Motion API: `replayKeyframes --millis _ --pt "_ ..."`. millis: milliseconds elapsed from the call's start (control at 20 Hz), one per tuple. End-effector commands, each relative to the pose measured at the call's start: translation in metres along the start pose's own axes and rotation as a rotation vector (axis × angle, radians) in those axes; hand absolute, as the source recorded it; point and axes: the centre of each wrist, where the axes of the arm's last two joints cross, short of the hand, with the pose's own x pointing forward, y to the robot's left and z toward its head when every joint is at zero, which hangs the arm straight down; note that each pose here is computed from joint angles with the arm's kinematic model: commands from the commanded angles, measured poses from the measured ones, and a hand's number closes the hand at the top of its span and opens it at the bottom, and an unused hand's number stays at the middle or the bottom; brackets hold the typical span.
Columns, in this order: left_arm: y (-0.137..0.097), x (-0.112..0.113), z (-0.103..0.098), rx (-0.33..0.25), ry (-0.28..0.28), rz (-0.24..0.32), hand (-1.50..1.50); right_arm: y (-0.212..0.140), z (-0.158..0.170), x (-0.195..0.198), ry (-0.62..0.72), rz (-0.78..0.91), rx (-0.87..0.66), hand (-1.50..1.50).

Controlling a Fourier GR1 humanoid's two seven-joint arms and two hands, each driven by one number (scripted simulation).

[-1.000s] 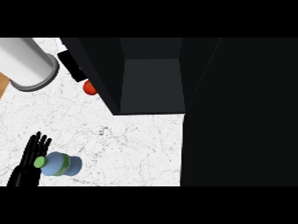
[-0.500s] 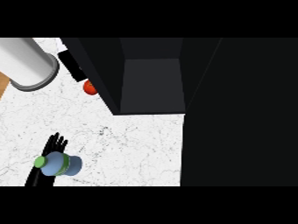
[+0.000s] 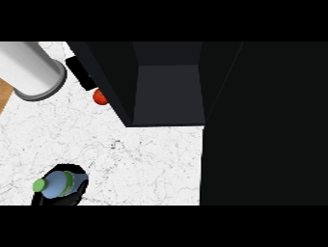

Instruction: Pick up the bottled water, place it into the cabinet and close the cabinet

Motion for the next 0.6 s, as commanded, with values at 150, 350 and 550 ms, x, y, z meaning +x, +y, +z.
replayKeyframes --millis 150,350,550 --pt "-0.033 -0.020 -0.016 -0.014 -0.076 0.149 1.50 0.003 0.004 0.021 -0.033 -0.004 0.012 -1.50" --pt "-0.068 -0.033 -0.026 0.082 -0.024 0.079 1.50 0.005 0.001 0.015 -0.039 -0.017 0.018 -1.50" --pt "-0.077 -0.032 -0.035 0.056 -0.072 0.066 1.50 -0.001 0.001 0.023 -0.041 -0.011 0.005 -1.50"
